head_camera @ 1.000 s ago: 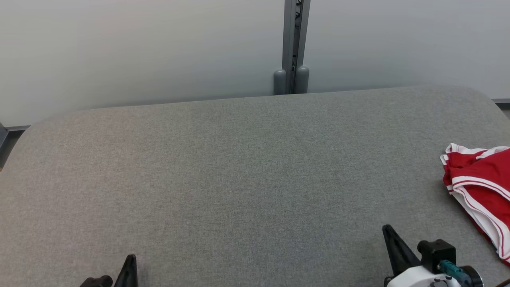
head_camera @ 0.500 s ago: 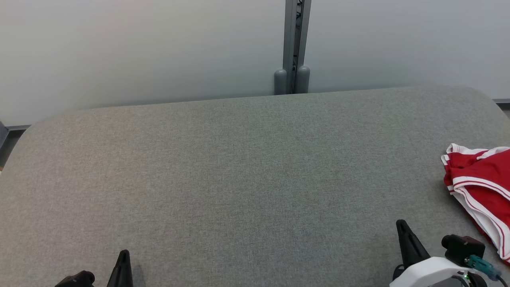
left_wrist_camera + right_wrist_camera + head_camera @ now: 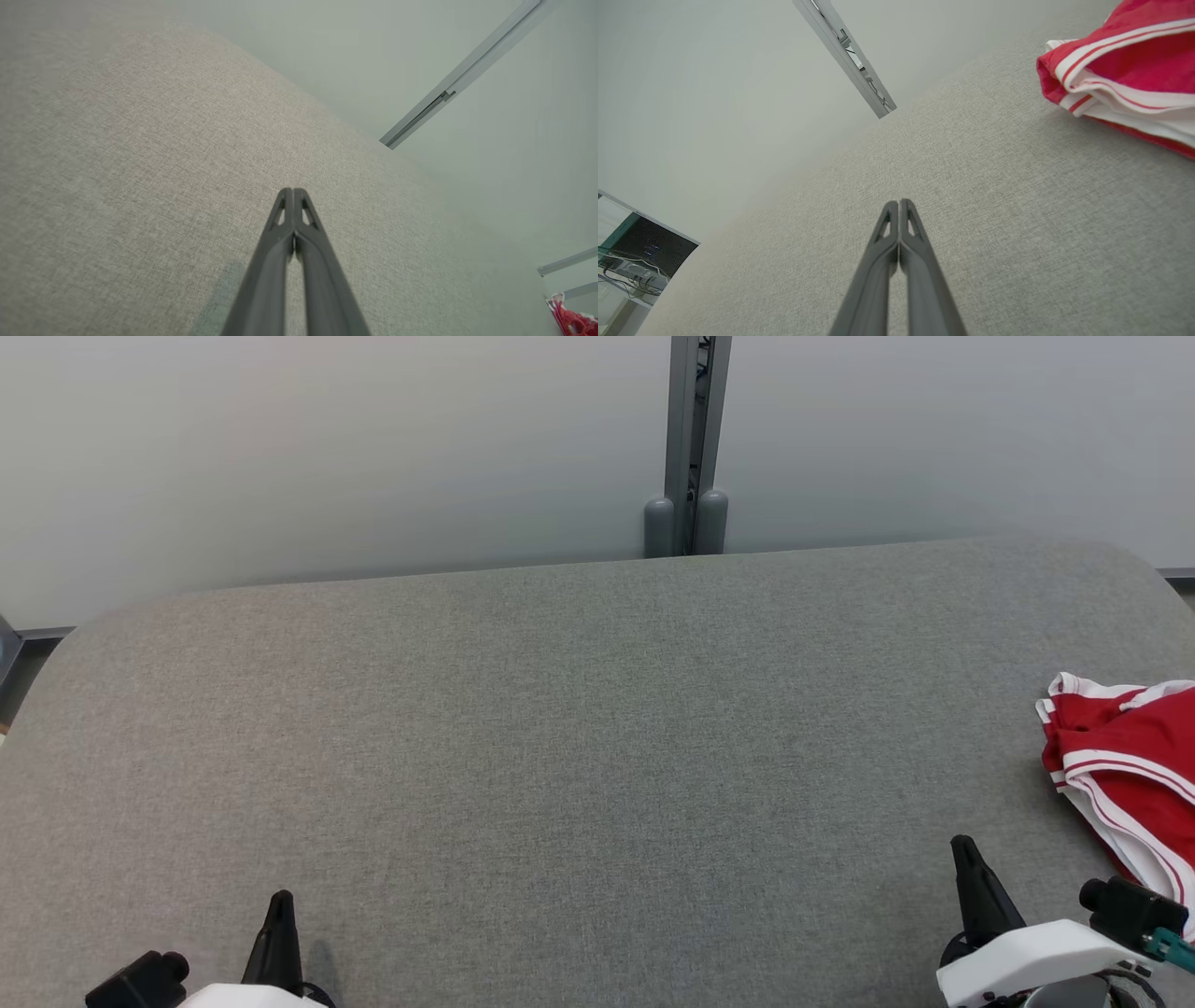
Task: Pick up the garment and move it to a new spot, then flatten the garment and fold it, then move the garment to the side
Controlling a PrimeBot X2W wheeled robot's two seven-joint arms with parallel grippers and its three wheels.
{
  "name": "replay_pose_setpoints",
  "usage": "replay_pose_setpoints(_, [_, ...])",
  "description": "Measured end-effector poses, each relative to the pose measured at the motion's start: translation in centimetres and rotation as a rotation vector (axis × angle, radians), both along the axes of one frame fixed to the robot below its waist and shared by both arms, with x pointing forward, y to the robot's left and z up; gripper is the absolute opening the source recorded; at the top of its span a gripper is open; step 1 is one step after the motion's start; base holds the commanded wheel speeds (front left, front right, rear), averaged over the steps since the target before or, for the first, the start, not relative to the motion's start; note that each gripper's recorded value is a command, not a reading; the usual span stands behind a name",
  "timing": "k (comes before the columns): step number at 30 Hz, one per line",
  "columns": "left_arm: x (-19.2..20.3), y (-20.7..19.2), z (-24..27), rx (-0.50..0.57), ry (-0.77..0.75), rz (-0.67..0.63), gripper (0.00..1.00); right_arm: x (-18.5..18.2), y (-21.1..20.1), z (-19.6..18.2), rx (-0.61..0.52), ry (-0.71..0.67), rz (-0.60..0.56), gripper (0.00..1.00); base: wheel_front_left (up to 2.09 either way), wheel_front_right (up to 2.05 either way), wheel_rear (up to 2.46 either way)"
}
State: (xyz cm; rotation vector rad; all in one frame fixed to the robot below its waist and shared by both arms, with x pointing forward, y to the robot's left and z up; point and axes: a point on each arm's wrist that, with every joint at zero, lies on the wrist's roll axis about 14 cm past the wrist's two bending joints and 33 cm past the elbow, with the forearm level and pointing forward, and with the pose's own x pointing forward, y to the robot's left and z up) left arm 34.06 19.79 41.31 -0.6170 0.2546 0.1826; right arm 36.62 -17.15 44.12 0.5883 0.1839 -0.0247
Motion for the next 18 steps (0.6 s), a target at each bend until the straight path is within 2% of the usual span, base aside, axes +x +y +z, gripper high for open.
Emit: replay_pose_setpoints(18, [1.2,0.1,1.6,-0.24,-0.054,0.05,0.0,0.6,-1.0,1.2,0.249,-0.014,-0.072,0.0,0.0,0.0,0.0])
